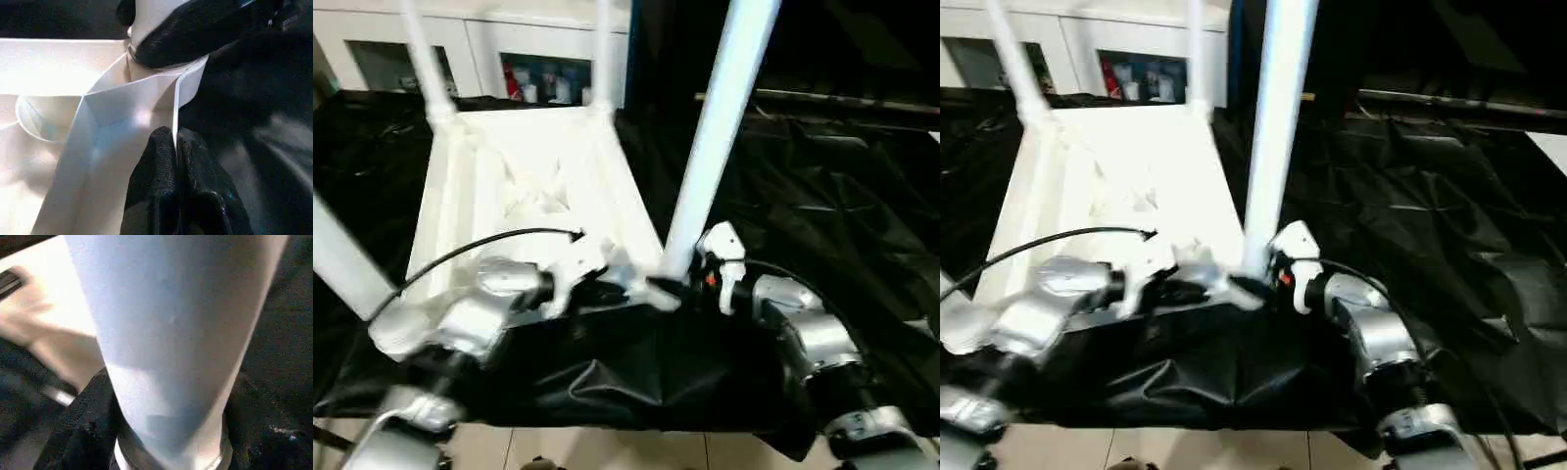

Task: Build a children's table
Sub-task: Rotate leg to tighten

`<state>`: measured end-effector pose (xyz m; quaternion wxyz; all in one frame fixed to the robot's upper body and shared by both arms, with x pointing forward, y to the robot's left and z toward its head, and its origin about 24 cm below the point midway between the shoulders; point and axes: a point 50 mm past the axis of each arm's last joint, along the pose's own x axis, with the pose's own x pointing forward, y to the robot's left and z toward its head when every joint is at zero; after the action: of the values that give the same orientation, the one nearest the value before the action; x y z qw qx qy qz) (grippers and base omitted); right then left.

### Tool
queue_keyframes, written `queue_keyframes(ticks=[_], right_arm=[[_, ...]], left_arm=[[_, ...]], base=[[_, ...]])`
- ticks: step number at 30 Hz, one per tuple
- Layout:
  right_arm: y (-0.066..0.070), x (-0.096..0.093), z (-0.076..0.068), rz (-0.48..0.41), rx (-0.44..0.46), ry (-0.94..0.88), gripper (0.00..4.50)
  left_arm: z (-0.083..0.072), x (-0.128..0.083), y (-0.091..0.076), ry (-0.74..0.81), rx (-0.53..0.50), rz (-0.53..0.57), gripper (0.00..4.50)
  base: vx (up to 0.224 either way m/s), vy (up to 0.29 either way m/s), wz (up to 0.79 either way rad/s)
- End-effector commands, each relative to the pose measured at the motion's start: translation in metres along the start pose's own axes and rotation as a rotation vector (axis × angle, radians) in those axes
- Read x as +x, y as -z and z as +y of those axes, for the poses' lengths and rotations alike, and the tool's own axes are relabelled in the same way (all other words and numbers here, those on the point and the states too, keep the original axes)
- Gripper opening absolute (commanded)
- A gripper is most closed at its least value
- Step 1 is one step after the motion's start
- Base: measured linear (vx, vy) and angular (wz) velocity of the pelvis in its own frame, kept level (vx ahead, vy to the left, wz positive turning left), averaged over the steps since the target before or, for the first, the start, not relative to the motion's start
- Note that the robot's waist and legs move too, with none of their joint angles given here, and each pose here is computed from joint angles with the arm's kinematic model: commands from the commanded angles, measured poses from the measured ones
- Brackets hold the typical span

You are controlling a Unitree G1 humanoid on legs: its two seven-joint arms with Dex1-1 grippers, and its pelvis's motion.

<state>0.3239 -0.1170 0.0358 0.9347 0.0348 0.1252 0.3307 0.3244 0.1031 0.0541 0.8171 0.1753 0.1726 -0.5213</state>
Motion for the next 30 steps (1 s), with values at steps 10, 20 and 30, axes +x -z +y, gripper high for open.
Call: queue_keyframes(ticks=[10,20,30], right_arm=[[-0.003,0.006,0.021,-0.076,0.08,-0.026,3.21],[-0.026,-0.029,0.002,-0.1,-0.052,-0.114,3.69],[-0.027,-0.071,-0.017,0.017,-0.15,-0.191,3.69]], left_arm=[[-0.003,0.013,-0.01,-0.02,0.015,-0.073,0.0],[-0.004,0.002,-0.022,-0.041,-0.03,-0.186,0.76],[-0.02,-0.036,-0.023,0.023,-0.081,-0.199,1.63]], base=[[0.0,0.0,0.0],[0.0,0.0,0.0],[0.0,0.0,0.0]])
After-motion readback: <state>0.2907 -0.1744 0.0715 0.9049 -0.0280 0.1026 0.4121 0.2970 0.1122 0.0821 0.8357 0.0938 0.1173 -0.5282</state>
